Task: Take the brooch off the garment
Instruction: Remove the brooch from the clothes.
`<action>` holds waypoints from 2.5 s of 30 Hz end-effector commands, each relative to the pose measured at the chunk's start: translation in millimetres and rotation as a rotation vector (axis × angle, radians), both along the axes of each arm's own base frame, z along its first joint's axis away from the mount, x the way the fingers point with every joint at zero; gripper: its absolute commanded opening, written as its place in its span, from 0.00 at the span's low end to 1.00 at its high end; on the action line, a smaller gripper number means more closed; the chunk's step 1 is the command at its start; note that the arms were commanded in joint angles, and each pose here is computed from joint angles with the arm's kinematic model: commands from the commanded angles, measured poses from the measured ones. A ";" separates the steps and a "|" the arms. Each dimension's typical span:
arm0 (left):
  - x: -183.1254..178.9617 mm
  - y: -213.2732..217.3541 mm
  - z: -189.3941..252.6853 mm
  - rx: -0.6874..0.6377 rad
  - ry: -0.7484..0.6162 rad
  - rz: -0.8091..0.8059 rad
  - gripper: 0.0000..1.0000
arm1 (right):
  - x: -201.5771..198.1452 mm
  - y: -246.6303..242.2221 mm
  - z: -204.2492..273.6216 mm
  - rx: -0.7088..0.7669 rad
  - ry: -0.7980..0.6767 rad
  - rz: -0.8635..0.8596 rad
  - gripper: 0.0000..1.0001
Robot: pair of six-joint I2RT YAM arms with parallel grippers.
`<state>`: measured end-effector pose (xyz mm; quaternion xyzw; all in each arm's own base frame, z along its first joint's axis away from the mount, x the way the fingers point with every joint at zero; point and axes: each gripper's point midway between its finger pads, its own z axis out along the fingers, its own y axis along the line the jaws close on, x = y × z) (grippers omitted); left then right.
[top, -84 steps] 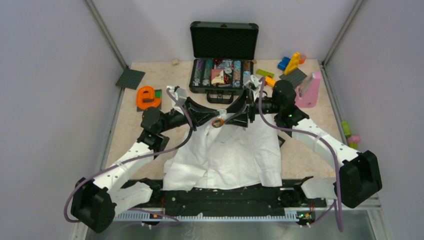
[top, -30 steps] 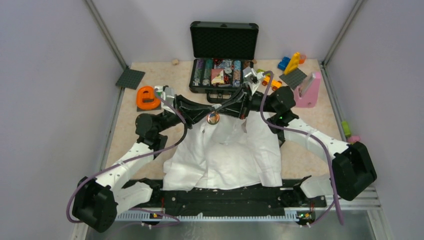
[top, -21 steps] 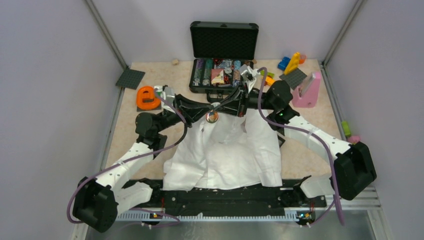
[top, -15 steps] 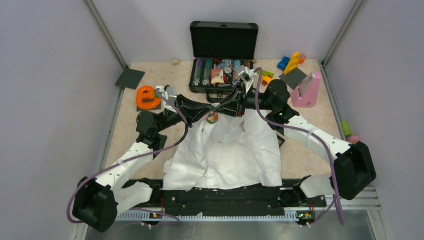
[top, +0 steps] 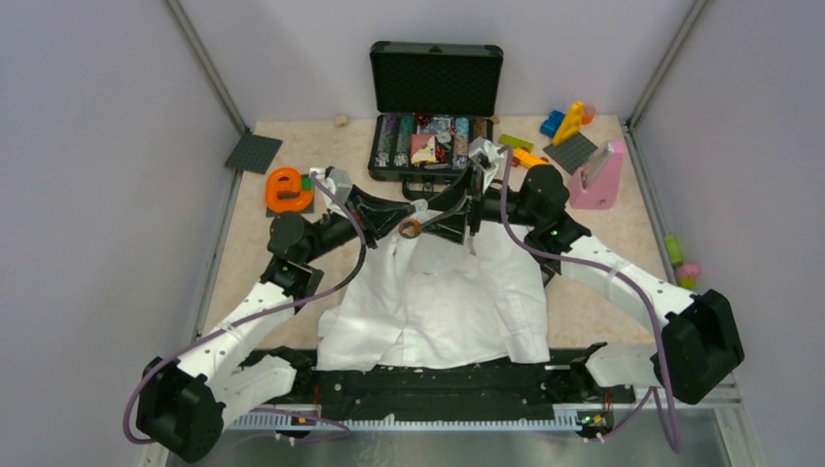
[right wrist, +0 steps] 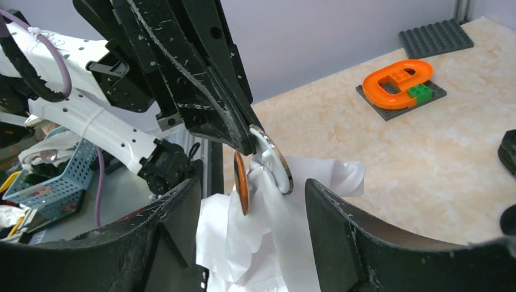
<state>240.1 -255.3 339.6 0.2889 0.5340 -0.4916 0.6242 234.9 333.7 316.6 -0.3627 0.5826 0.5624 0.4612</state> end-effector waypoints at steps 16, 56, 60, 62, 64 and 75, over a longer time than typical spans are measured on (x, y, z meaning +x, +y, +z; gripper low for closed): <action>-24.5 -0.1 38.3 -0.081 -0.082 -0.091 0.00 | 3.3 -20.8 43.5 0.187 -0.134 -0.091 0.49; -34.2 -2.5 51.8 -0.155 -0.094 -0.163 0.00 | -19.9 -5.3 57.1 0.251 -0.116 0.101 0.18; -34.9 -3.4 50.5 -0.151 -0.091 -0.171 0.00 | -19.2 -2.9 57.4 0.251 -0.110 0.102 0.13; -35.4 -3.7 49.8 -0.147 -0.093 -0.176 0.00 | -16.1 -1.4 56.4 0.247 -0.091 0.096 0.07; -36.3 -4.4 48.4 -0.140 -0.097 -0.182 0.00 | -14.0 0.5 55.7 0.242 -0.066 0.098 0.04; -33.5 -5.4 45.5 -0.127 -0.094 -0.177 0.00 | -13.4 2.2 54.3 0.243 -0.038 0.104 0.11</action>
